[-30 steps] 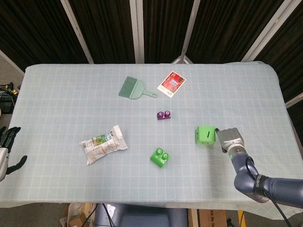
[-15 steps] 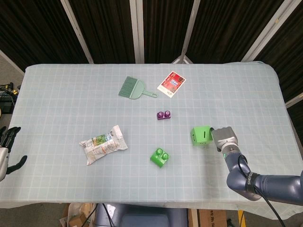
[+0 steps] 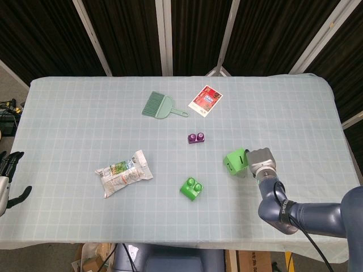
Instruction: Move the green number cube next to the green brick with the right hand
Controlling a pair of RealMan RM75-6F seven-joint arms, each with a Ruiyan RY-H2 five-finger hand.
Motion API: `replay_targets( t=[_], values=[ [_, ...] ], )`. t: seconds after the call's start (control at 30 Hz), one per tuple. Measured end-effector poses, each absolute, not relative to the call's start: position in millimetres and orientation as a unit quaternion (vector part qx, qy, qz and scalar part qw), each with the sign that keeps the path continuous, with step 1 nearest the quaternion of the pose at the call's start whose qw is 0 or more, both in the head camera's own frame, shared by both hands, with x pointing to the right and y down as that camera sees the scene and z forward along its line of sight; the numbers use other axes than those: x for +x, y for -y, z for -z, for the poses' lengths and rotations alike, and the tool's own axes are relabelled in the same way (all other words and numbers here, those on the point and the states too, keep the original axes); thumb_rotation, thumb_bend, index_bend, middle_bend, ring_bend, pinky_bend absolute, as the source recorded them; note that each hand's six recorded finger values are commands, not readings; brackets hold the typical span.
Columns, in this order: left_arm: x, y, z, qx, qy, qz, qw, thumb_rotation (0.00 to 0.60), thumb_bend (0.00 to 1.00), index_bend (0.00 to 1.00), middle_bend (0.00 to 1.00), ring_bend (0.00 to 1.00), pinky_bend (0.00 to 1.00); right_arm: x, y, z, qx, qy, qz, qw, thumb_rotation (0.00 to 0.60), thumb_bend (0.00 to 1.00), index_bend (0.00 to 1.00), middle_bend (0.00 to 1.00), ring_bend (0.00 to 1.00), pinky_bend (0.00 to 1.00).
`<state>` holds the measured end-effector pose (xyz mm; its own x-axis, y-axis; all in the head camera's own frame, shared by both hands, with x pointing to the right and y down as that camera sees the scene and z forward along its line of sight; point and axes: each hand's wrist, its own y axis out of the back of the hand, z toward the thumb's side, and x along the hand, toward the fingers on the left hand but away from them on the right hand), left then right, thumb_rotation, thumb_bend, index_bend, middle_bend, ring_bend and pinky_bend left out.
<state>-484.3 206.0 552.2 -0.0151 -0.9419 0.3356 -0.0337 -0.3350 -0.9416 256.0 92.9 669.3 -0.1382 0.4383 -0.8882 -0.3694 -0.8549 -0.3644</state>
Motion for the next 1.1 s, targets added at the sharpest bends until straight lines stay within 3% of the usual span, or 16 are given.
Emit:
replay_targets(
  t=[1.1],
  values=[
    [-489,-204,-550,-0.581,-0.425,0.575,0.389,0.600,0.34,0.10,0.10,0.05,0.16,177,-100,-666,-0.600,-0.002,-0.727,0.334,0.600,0.80,0.12,0.84,0.84,0.74]
  ],
)
